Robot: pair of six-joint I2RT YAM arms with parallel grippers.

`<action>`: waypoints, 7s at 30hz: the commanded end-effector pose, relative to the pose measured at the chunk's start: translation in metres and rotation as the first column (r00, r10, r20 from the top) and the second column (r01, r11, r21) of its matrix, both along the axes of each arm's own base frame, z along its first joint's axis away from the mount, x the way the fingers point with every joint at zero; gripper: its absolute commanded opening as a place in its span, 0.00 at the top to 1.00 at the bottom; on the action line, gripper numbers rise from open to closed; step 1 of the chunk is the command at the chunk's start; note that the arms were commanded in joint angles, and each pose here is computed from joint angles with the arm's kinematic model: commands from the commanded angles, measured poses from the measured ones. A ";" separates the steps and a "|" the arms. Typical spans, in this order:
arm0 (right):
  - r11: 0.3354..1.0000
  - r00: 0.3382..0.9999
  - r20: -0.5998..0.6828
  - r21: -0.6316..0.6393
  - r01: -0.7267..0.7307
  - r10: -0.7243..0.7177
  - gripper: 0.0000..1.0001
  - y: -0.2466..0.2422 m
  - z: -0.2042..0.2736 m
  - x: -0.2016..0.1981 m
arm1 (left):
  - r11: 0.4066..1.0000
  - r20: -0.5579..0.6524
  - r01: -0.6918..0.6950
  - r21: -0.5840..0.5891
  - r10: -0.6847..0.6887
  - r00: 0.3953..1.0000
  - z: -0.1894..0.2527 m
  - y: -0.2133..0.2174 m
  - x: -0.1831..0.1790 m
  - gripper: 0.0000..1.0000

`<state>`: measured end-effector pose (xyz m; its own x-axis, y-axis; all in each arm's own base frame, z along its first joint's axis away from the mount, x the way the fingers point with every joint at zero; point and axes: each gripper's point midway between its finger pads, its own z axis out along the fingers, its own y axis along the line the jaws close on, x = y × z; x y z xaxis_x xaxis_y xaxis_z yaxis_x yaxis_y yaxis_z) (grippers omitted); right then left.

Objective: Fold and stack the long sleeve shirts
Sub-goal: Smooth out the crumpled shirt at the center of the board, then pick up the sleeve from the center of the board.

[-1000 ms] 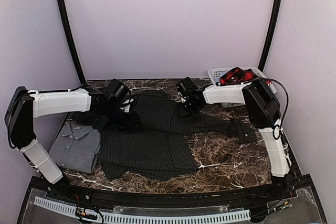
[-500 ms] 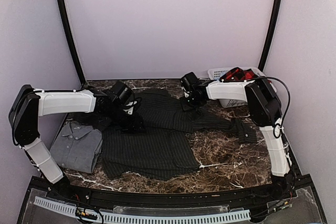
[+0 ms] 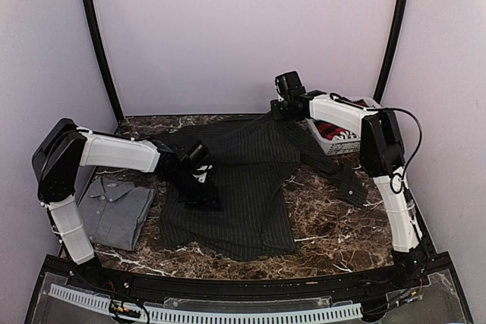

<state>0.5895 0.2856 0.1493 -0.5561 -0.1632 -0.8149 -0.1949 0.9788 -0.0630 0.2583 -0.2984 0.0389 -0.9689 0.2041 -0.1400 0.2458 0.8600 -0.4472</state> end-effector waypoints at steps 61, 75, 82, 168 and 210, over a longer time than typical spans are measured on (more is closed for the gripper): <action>0.911 0.883 -0.280 0.284 -0.299 0.377 0.39 0.060 -0.029 -0.235 | 0.961 -0.180 -0.268 0.071 0.276 0.944 0.010 0.115 -0.148 0.61; 0.956 0.877 -0.392 0.209 -0.208 0.277 0.40 0.028 -0.098 -0.253 | 0.961 -0.204 -0.222 0.164 0.254 0.946 -0.021 0.117 -0.154 0.68; 0.973 0.885 -0.411 0.157 -0.167 0.218 0.39 0.010 -0.114 -0.251 | 0.958 -0.202 -0.189 0.217 0.234 0.951 -0.026 0.121 -0.155 0.78; 0.922 0.891 -0.296 0.284 -0.262 0.344 0.34 0.049 -0.030 -0.295 | 0.912 0.317 -0.270 0.308 0.169 0.933 0.014 0.095 0.142 1.00; 0.739 0.556 -0.518 0.261 -0.621 0.650 0.78 0.316 -0.082 -0.537 | 0.905 0.512 -0.411 -0.108 0.405 0.758 0.176 0.173 0.169 1.00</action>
<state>0.0634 0.5948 0.0692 -0.6956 -0.5894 -0.4107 -0.7161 0.6151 0.3300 0.4315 -0.1278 0.2040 -0.7667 -0.1791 -0.6165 0.0423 0.9441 -0.3269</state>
